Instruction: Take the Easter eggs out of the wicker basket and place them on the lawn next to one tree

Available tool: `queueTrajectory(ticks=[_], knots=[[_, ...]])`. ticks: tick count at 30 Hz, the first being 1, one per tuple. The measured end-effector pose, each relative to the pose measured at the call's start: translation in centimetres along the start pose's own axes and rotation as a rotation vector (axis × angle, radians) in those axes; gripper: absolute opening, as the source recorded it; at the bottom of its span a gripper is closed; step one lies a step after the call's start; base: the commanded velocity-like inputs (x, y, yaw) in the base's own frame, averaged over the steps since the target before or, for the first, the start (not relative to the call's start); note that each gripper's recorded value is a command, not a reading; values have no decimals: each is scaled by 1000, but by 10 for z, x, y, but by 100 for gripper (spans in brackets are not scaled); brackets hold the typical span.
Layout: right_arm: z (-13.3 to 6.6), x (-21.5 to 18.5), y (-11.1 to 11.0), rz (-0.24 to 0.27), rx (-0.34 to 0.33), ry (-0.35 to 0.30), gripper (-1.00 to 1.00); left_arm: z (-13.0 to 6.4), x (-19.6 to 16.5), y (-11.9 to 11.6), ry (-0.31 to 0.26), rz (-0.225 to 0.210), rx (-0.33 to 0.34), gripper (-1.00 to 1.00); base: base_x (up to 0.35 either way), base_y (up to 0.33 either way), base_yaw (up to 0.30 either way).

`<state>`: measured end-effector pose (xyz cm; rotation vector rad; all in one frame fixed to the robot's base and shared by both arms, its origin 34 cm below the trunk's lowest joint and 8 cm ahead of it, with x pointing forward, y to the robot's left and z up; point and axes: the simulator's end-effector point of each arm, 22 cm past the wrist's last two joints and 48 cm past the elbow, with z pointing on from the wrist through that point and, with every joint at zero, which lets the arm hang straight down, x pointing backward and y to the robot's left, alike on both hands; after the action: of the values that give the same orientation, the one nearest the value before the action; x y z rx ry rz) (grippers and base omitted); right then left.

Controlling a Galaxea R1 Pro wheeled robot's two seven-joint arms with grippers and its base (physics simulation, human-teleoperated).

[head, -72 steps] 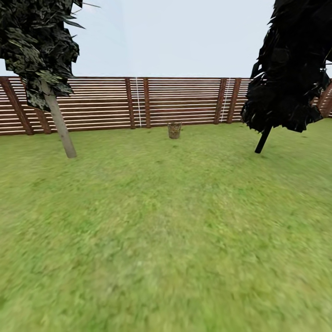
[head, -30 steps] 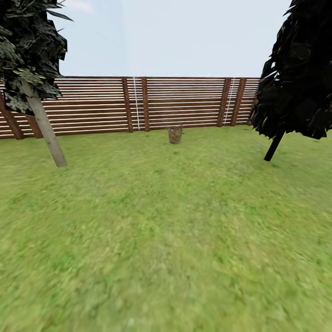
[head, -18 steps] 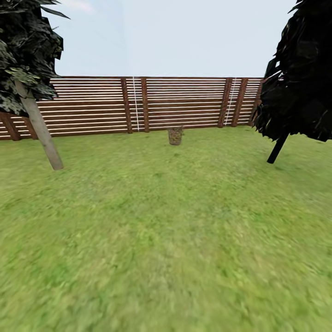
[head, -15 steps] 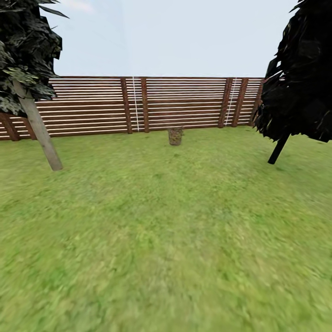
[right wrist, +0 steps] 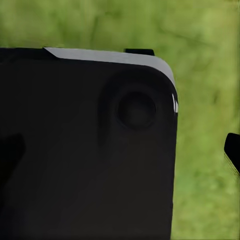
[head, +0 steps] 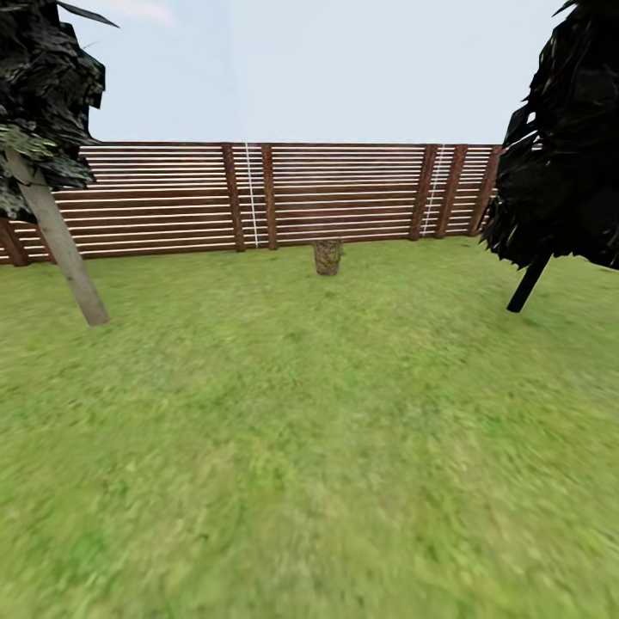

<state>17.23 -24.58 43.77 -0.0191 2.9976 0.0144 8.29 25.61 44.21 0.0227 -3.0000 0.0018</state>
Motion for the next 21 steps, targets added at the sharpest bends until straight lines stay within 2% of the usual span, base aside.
queueTrajectory(ticks=[21], knots=[[0,0,4,9,-4,-1,100,0,0,1,0,0,-1,100,341,0,0]])
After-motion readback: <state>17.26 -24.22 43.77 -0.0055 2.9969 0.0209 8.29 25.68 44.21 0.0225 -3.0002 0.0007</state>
